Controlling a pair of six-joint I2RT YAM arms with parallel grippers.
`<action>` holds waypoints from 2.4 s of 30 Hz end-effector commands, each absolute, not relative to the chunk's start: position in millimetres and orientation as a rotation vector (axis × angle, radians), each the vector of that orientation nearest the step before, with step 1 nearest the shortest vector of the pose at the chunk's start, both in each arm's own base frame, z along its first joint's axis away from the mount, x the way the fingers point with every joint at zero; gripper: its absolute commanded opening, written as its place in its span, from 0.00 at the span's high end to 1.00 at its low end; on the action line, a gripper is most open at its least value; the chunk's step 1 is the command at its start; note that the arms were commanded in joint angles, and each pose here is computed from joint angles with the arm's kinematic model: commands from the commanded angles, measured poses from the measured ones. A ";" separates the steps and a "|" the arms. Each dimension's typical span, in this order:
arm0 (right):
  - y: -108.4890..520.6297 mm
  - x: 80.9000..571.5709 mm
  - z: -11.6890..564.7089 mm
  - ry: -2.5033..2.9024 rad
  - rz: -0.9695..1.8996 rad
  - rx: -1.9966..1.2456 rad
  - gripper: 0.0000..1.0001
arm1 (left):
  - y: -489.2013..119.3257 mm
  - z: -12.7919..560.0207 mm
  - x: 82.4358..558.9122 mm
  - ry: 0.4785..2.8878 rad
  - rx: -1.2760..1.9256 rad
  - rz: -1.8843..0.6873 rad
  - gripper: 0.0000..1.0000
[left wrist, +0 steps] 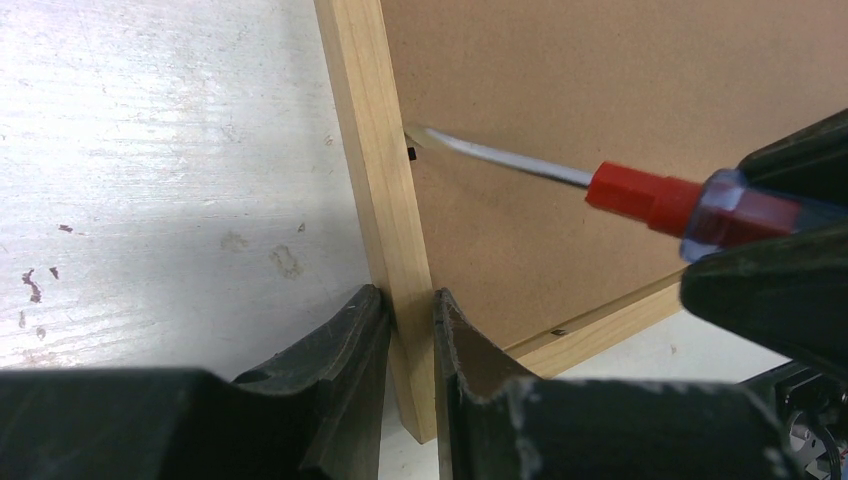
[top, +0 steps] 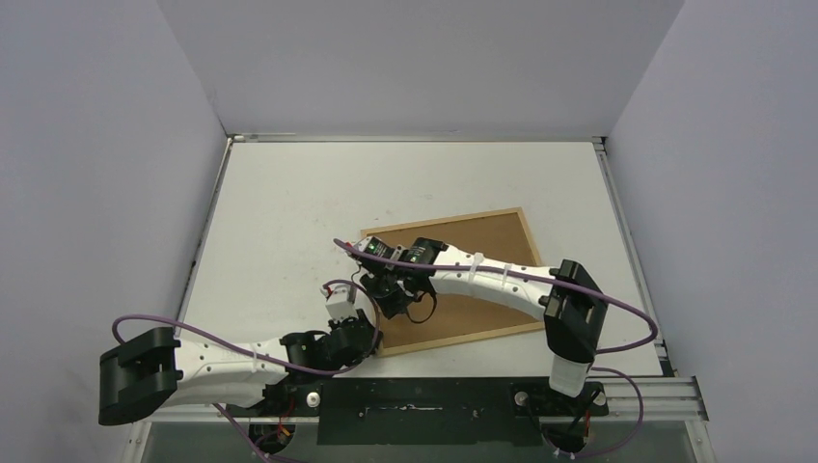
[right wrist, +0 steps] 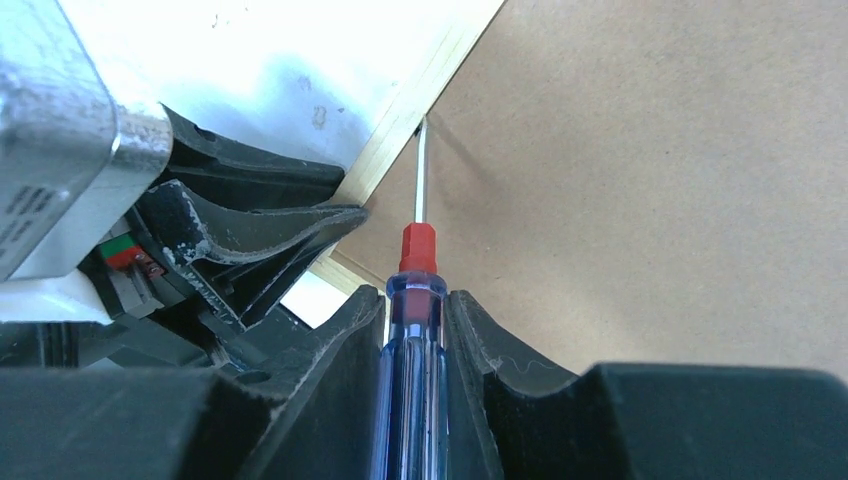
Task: Take the photo out of the frame
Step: Release the photo frame item from the photo frame, then move the photo frame to the center of the board, then place the screwdriver at the center of the board.
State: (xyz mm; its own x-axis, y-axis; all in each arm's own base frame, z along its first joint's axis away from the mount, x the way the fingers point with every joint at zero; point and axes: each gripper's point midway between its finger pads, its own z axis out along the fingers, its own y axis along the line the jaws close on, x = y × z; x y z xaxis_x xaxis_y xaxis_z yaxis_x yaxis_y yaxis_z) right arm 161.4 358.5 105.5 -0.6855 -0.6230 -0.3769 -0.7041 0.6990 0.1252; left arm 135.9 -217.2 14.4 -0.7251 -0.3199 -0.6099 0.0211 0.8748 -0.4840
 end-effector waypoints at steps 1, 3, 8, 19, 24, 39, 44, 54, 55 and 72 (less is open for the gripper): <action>373.2 182.0 156.0 2.419 0.555 -0.917 1.00 | -171.5 -30.2 103.8 2.505 -0.070 -0.380 1.00; 350.4 190.8 152.6 2.446 0.533 -0.840 1.00 | -171.2 -28.8 104.6 2.501 -0.076 -0.380 1.00; 303.2 209.8 154.4 2.462 0.559 -0.643 1.00 | -171.6 -25.7 106.1 2.495 -0.080 -0.377 1.00; 238.0 240.5 152.0 2.447 0.525 -0.270 1.00 | -172.3 -4.0 116.1 2.461 -0.044 -0.343 1.00; 211.9 250.0 154.6 2.408 0.499 -0.128 1.00 | -163.0 1.1 126.4 2.500 -0.094 -0.329 1.00; 138.8 255.4 157.3 2.359 0.361 0.159 1.00 | -126.9 7.5 152.6 2.538 -0.292 -0.293 1.00; 109.1 260.2 159.0 2.347 0.282 0.228 1.00 | -117.4 10.6 153.4 2.532 -0.336 -0.249 1.00; 48.8 270.1 118.9 2.417 0.127 0.452 1.00 | -98.9 10.4 143.7 2.495 -0.519 -0.236 1.00; 44.8 270.4 112.6 2.428 0.122 0.470 1.00 | -96.2 10.5 142.4 2.490 -0.534 -0.232 1.00; 54.6 245.7 43.4 2.703 0.229 0.377 1.00 | -95.5 27.4 151.9 2.451 -0.530 -0.237 1.00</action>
